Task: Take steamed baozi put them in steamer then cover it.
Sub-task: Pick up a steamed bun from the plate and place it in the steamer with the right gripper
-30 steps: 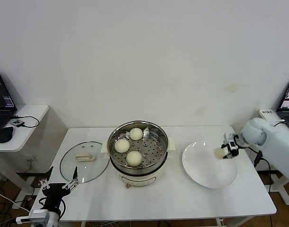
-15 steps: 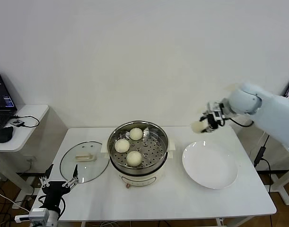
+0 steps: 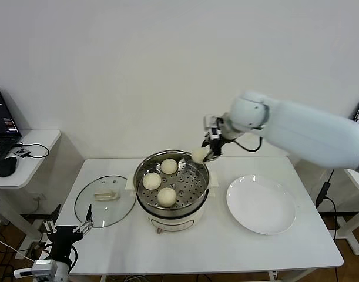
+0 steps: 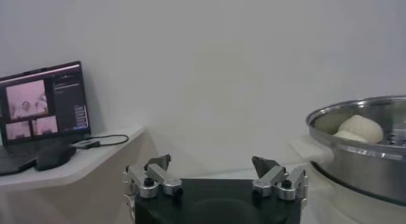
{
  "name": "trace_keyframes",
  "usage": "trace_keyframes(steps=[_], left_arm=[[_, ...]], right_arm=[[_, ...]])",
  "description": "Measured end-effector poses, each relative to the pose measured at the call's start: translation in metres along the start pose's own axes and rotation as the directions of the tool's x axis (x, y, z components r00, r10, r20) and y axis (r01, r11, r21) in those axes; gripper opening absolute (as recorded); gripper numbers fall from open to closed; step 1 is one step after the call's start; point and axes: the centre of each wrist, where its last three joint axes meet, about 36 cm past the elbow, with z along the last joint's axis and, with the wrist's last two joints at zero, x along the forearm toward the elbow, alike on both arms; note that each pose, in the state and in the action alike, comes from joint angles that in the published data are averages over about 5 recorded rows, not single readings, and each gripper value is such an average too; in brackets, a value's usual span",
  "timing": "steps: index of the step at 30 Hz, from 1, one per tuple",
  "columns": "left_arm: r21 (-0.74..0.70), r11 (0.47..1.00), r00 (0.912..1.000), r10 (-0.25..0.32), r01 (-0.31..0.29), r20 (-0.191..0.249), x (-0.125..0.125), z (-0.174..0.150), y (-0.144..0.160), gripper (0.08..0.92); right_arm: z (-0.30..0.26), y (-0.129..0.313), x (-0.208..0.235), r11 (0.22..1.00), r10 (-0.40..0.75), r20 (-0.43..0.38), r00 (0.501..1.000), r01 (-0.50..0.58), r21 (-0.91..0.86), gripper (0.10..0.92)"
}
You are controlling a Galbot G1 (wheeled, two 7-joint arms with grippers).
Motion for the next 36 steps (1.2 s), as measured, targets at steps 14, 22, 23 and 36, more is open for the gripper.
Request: trace_keyframes(steps=[14, 22, 23, 36], left_arm=[[0.000, 1.000, 0.9999, -0.012, 0.012, 0.000, -0.002, 0.001, 0.004, 0.823], [0.004, 1.000, 0.9999, -0.011, 0.011, -0.001, -0.004, 0.002, 0.003, 0.823], [0.004, 1.000, 0.9999, -0.011, 0.011, -0.001, -0.004, 0.002, 0.003, 0.823], [0.007, 1.000, 0.9999, -0.011, 0.011, 0.001, -0.005, 0.002, 0.003, 0.823]], right_arm=[[-0.031, 0.014, -0.078, 0.996, -0.090, -0.034, 0.995, 0.089, -0.032, 0.518], [-0.030, 0.018, -0.097, 0.995, -0.093, -0.065, 0.994, 0.091, -0.035, 0.517], [-0.030, 0.018, -0.099, 0.995, -0.094, -0.066, 0.993, 0.092, -0.035, 0.518], [-0.029, 0.015, -0.082, 0.998, -0.058, -0.053, 0.997, 0.056, -0.037, 0.803]])
